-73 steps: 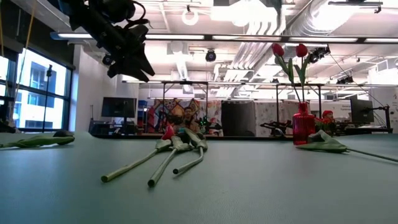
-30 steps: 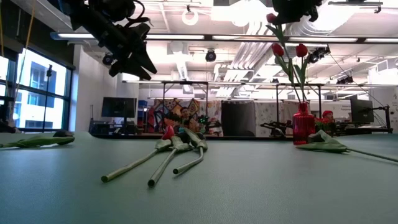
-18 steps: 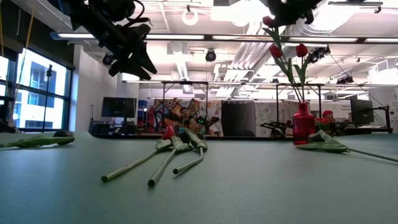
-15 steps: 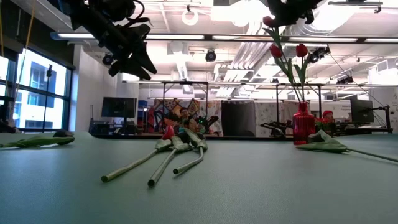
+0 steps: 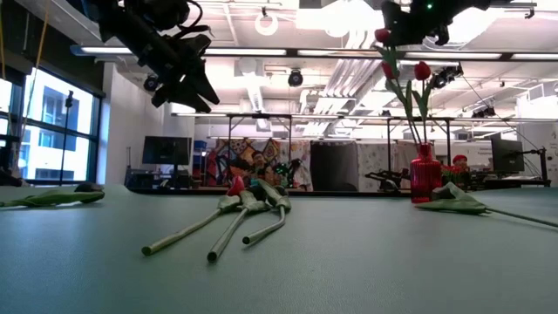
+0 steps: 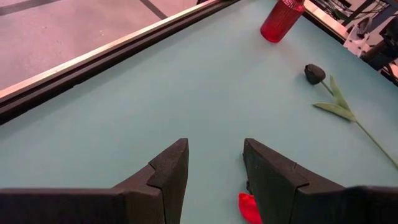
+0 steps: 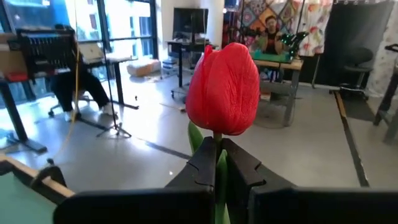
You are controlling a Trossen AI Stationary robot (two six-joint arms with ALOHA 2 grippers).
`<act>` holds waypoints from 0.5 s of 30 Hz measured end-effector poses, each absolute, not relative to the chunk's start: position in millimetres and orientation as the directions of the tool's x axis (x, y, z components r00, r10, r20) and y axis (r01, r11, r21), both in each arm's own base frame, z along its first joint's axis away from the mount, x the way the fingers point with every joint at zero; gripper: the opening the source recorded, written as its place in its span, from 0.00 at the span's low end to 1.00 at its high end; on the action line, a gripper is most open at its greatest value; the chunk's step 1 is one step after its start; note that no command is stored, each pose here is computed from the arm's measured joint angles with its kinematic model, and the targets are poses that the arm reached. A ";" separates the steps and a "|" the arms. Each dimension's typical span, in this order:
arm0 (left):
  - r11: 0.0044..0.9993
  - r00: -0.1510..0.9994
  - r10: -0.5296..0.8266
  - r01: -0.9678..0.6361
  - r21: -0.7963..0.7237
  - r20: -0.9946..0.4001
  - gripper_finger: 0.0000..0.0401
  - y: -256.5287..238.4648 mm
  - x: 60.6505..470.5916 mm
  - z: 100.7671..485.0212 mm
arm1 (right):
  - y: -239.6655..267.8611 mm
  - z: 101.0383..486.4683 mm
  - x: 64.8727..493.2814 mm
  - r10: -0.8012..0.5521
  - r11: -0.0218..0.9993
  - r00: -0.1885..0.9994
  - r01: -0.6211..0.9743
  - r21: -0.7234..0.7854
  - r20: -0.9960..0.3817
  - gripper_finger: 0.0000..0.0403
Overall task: Sort flowers into vase by color
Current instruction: Put the red tulip into the red vase
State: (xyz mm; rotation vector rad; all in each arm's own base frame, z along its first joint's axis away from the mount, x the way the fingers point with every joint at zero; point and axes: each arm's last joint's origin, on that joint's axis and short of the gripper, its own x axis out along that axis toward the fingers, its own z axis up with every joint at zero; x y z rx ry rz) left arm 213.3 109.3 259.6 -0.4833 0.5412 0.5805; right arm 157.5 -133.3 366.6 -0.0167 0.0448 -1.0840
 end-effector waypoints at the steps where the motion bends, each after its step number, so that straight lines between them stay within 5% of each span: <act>1: 0.735 0.707 0.379 -0.622 -0.271 -0.597 0.36 109.3 213.3 259.6 | -130.0 366.0 156.1 -0.884 0.468 0.468 0.883 -0.026 -0.017 0.00; 15: 0.730 0.711 0.380 -0.623 -0.280 -0.592 0.36 109.5 213.7 260.1 | -103.4 371.3 140.3 -0.891 0.454 0.454 0.890 -0.036 -0.007 0.00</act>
